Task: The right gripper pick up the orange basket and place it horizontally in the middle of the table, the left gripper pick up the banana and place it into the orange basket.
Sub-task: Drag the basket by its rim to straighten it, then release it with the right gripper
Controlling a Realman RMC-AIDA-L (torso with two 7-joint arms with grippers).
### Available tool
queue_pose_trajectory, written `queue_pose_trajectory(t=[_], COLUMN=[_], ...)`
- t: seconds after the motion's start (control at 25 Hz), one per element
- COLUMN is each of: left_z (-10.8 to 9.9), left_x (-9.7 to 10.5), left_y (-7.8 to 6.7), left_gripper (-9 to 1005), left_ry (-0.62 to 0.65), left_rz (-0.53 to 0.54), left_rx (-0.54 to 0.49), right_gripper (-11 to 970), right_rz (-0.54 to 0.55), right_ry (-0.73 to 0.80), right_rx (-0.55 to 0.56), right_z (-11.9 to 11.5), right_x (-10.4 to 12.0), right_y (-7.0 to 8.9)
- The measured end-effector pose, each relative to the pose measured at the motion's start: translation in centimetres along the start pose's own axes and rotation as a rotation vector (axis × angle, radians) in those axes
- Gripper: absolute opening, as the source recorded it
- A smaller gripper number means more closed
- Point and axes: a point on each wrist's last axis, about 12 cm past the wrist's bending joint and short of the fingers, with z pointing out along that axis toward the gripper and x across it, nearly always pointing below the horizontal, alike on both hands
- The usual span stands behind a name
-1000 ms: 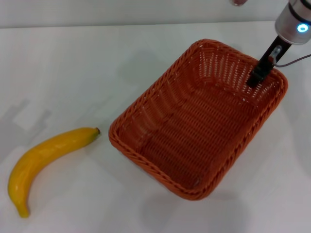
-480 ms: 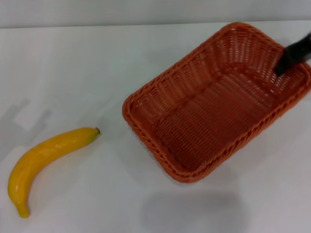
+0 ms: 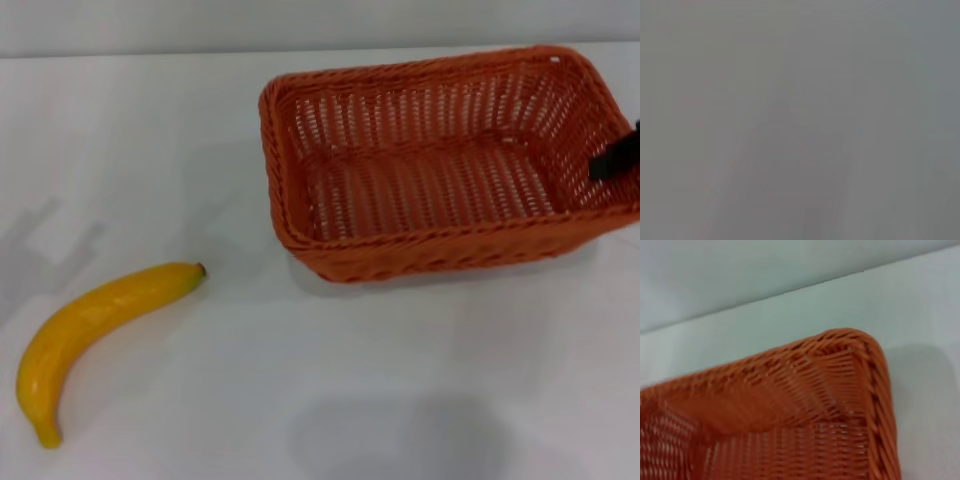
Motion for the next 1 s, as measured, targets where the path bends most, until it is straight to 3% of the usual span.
queue_pose_trajectory(t=[0.16, 0.64, 1.0], left_z=[0.2, 0.8, 0.4], left_x=[-0.4, -0.6, -0.5], left_y=[0.1, 0.0, -0.1], left_gripper=[770, 770, 771], left_ry=[0.002, 0.0, 0.006], left_rz=[0.003, 0.003, -0.001], left_rx=[0.007, 0.035, 0.03], right_gripper=[156, 157, 157], right_rz=[0.063, 0.126, 0.077], right_ry=[-0.04, -0.108, -0.065], right_rx=[-0.036, -0.035, -0.032], right_z=[0.1, 0.2, 1.6], right_x=[2.2, 4.3, 4.3], right_y=[-1.5, -2.6, -1.7])
